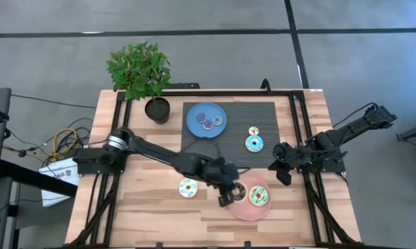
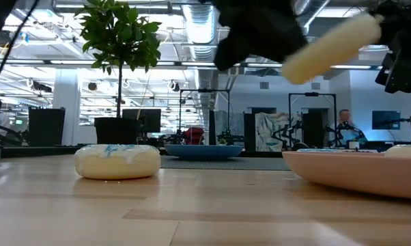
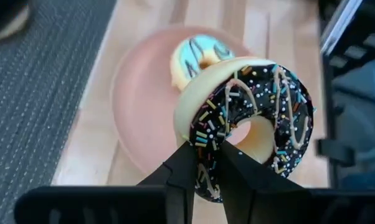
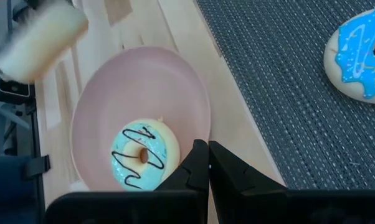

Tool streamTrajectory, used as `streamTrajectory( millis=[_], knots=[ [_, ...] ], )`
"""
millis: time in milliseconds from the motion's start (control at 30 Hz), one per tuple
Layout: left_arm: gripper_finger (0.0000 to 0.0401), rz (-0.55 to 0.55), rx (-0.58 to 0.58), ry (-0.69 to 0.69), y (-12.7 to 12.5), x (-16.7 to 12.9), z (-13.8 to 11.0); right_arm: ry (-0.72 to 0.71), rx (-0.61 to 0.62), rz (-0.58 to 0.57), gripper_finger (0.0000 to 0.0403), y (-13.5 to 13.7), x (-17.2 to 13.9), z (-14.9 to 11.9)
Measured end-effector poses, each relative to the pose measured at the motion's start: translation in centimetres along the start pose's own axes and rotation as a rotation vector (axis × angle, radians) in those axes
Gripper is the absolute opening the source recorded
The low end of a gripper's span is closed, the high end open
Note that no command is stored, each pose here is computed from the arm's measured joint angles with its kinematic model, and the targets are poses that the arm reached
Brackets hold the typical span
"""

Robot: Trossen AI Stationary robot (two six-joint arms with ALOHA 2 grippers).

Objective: Pick & Place donuts
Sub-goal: Put the big black donut into the pink plate

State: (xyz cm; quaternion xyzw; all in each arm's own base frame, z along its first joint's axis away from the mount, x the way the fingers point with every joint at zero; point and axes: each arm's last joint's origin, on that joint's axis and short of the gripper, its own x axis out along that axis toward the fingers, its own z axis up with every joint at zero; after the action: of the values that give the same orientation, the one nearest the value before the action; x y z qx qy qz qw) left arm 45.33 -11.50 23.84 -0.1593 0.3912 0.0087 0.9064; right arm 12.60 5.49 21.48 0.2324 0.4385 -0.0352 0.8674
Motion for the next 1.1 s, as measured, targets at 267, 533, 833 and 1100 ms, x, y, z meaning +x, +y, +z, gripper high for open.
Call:
streamTrajectory(
  millis=[267, 533, 833, 1100],
  knots=[
    [0.0047, 0.166, 0.078, 0.187, 0.5, 1.9, 2.8, -0.010, 0.018, 0.011, 0.0001, 0.1, 0.0, 0.1],
    [0.0047, 0.145, 0.075, 0.197, 1.0, 4.1, 3.0, -0.015, 0.020, 0.016, 0.0001, 0.2, 0.0, 0.1],
    [0.0047, 0.065, 0.070, 0.146, 0.6, 6.4, 2.8, -0.014, 0.010, 0.015, 0.0001, 0.1, 0.0, 0.1],
    [0.0055, 0.156, 0.078, 0.174, 1.2, 6.4, 2.3, -0.013, 0.010, 0.016, 0.0001, 0.1, 0.0, 0.1]
  ],
)
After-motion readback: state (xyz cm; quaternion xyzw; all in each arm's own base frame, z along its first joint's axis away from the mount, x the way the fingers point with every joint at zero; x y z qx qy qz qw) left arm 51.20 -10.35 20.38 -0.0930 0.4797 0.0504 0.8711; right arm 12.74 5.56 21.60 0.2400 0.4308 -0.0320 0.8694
